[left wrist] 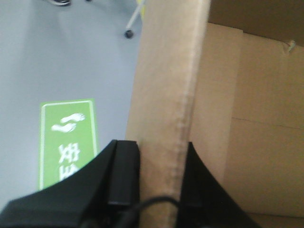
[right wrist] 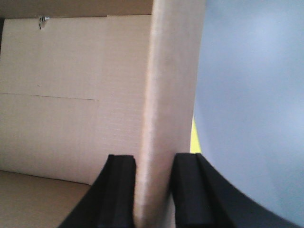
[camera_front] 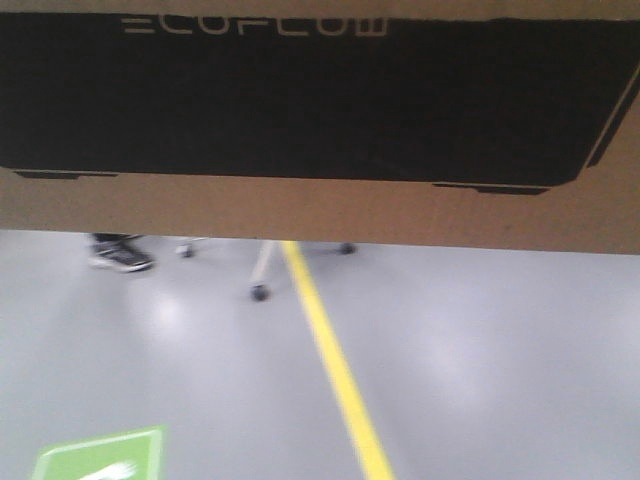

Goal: Grab box from left shelf to table start
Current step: 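Hold the box with both grippers while the base turns toward the table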

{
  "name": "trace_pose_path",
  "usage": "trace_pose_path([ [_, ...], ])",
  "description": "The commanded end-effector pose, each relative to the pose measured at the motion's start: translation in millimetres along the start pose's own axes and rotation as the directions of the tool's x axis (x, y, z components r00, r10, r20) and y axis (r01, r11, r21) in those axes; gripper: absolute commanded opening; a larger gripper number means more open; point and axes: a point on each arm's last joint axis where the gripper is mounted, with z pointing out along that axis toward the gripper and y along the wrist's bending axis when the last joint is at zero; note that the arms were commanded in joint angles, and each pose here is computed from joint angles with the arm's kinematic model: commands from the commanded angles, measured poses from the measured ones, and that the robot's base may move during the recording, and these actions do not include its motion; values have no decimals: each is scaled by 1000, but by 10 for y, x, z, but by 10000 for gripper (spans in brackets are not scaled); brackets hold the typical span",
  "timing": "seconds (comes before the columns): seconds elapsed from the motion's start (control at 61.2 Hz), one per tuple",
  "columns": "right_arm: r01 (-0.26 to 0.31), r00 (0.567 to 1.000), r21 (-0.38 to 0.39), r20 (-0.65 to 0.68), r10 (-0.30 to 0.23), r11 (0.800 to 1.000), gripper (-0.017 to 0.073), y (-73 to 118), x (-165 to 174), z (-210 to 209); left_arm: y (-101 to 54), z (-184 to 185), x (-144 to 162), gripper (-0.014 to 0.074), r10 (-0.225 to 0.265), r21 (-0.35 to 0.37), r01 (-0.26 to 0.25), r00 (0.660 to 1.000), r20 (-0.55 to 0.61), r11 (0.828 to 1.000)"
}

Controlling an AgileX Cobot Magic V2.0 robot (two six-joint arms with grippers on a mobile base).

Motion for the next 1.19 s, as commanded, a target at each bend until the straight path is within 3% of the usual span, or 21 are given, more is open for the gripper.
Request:
trace_pose_path([
  [0.0,51,990,91,123,-62,995,18,-63,-136,-69,23,-175,-258,-85,9,-13,-6,967,253,1000],
  [1.176,51,990,91,124,-62,995,18,-62,-135,-73,10,-151,-288,-85,10,-6,-9,962,273,1000],
])
